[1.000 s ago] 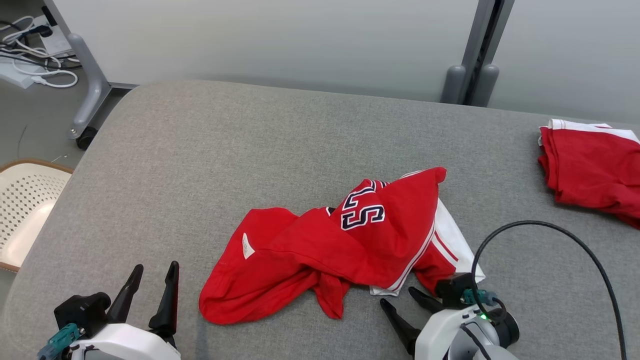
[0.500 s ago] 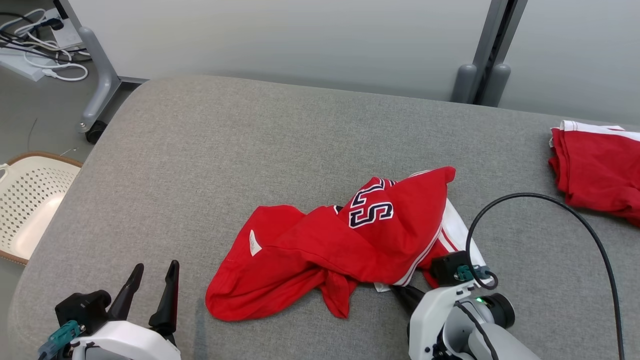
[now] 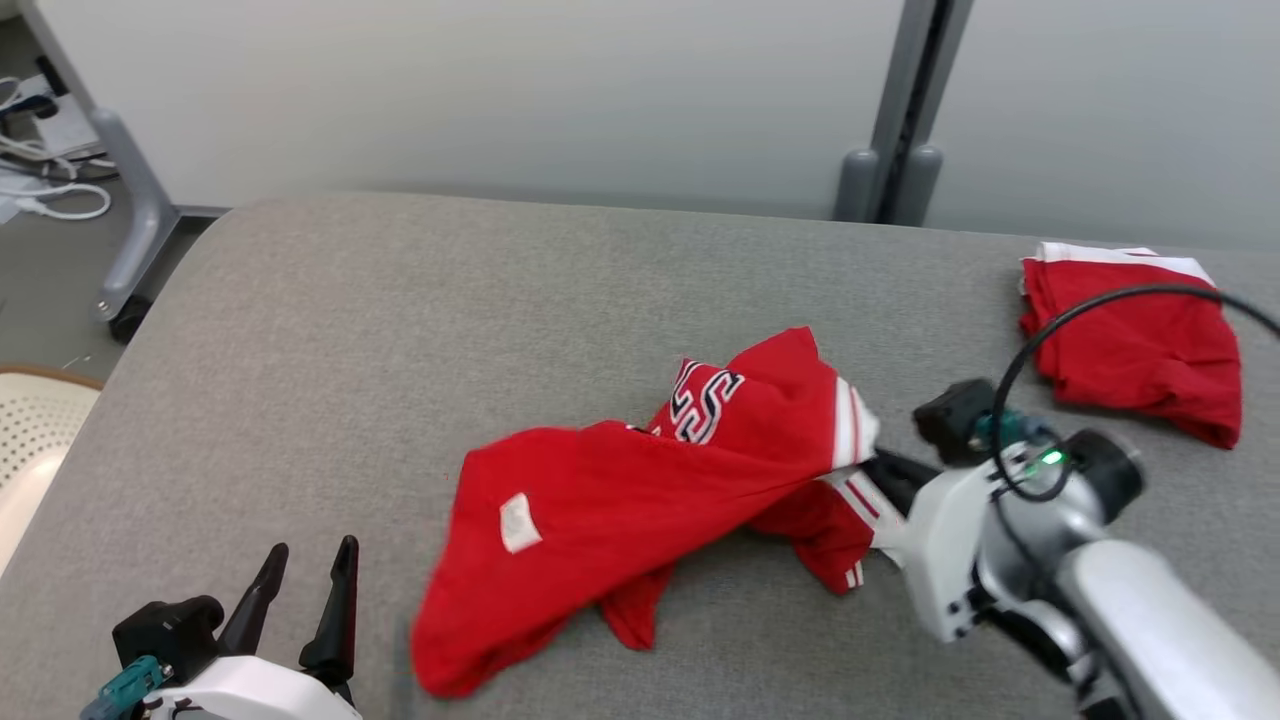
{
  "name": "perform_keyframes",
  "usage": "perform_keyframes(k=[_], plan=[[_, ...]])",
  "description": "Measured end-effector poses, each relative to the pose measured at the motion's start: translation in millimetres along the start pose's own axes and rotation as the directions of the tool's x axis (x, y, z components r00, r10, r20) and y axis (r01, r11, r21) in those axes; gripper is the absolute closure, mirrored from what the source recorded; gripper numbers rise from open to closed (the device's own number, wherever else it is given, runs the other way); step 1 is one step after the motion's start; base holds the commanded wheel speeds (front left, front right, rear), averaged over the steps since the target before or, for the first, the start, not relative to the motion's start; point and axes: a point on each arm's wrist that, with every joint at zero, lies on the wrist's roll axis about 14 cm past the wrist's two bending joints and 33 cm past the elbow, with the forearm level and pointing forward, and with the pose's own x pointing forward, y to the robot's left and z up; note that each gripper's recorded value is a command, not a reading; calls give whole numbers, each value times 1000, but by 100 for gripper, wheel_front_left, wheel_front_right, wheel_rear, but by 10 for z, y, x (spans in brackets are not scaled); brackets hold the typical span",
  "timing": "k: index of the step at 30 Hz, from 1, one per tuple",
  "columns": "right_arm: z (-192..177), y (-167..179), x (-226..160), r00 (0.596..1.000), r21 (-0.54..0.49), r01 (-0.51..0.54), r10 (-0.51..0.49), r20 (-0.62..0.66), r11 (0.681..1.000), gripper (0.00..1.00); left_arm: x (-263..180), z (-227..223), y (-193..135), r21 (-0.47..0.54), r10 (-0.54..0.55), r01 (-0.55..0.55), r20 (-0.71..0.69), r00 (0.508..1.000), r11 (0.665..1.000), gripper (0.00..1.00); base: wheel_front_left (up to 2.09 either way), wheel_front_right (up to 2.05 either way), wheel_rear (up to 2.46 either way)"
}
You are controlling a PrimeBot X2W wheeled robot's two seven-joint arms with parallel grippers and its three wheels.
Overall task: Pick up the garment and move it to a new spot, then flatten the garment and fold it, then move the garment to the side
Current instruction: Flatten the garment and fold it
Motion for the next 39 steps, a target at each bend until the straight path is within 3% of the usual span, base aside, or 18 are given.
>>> perform_keyframes(k=[6,12,17,22,23,24,30,35,39], plan=[[130,-456,-548,985,-175,128,-145,-88,976,100,61,-21,-162,-2,-46,46,-4,999,999,0,0,0,0],[-89,-543,-902,943,-272,136,-209,-259,953,100,90,-80,-250,-3,-69,69,-20,997,998,0,0,0,0],[-569,-496,-1161,853,-260,88,-207,-479,962,100,110,-126,-300,-9,-84,84,-32,996,996,0,0,0,0],[-963,-211,-1186,791,-180,-8,-103,-602,984,100,136,-211,-313,-13,-89,89,-57,994,996,0,0,0,0],[-1017,-158,-1176,784,-166,-24,-85,-615,986,71,140,-219,-308,-13,-88,88,-60,994,996,0,0,0,0],[-1055,-111,-1163,779,-158,-38,-70,-623,987,0,145,-229,-306,-12,-90,89,-64,994,996,0,0,0,0],[-1051,-119,-1088,802,-126,-20,-60,-595,992,0,188,-208,-286,2,-91,91,-62,994,996,0,0,0,0],[-931,-284,-1136,844,-64,81,-103,-526,995,0,184,-174,-306,6,-98,98,-52,994,995,0,0,0,0],[-748,-528,-1283,877,-25,204,-194,-440,979,0,183,-120,-301,20,-102,103,-40,994,995,0,0,0,0]])
